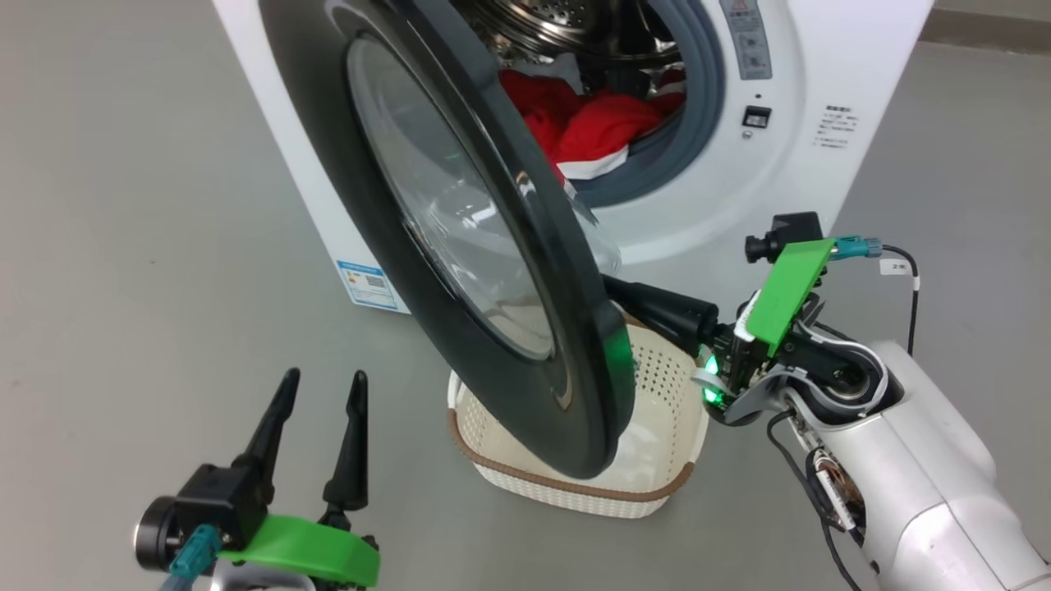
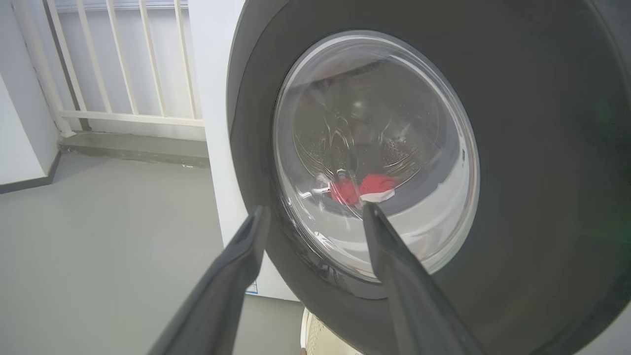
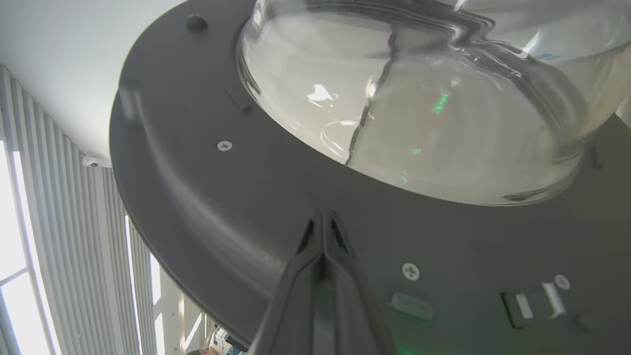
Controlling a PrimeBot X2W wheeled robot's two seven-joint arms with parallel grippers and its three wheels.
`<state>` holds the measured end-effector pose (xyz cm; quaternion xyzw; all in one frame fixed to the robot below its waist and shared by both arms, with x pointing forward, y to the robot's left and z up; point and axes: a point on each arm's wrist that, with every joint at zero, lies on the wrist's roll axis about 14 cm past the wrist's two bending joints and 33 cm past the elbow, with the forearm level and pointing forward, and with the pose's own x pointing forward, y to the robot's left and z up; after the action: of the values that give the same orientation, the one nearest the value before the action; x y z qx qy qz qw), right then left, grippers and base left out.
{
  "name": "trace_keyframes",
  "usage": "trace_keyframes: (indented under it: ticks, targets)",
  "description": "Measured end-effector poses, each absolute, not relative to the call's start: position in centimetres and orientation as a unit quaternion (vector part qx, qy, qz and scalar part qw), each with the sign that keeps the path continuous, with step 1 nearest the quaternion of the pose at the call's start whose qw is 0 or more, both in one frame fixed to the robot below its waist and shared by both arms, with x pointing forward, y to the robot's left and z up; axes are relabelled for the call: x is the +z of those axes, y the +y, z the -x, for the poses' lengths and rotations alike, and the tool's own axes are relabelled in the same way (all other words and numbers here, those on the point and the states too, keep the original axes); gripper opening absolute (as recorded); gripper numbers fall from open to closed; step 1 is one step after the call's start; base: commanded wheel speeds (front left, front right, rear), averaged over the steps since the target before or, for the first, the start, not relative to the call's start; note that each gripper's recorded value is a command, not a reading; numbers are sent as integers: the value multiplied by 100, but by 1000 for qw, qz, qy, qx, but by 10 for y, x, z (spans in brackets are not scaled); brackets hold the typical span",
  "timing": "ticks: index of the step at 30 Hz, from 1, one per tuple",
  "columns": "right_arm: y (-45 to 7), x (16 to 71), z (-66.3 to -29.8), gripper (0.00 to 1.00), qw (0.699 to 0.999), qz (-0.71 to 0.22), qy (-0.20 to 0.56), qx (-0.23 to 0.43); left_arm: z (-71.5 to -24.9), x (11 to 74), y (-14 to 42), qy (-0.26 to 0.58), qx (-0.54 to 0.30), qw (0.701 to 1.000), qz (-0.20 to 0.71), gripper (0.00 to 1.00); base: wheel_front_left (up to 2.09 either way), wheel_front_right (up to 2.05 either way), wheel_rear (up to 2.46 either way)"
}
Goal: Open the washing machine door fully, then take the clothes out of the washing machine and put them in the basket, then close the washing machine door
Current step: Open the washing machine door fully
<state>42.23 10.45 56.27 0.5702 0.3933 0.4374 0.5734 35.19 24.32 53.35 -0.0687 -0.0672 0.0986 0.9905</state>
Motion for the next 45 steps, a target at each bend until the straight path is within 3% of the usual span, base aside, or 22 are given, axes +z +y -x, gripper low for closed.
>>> trace_keyframes:
  ticks: [27, 45]
  targets:
    - [185, 558, -342, 0, 538, -475, 468, 516, -284, 540, 288, -81, 191, 975, 74, 100, 0, 0, 0]
    - [203, 549, -309, 0, 519, -442, 501, 533, -269, 536, 293, -82, 207, 972, 78, 100, 0, 0, 0]
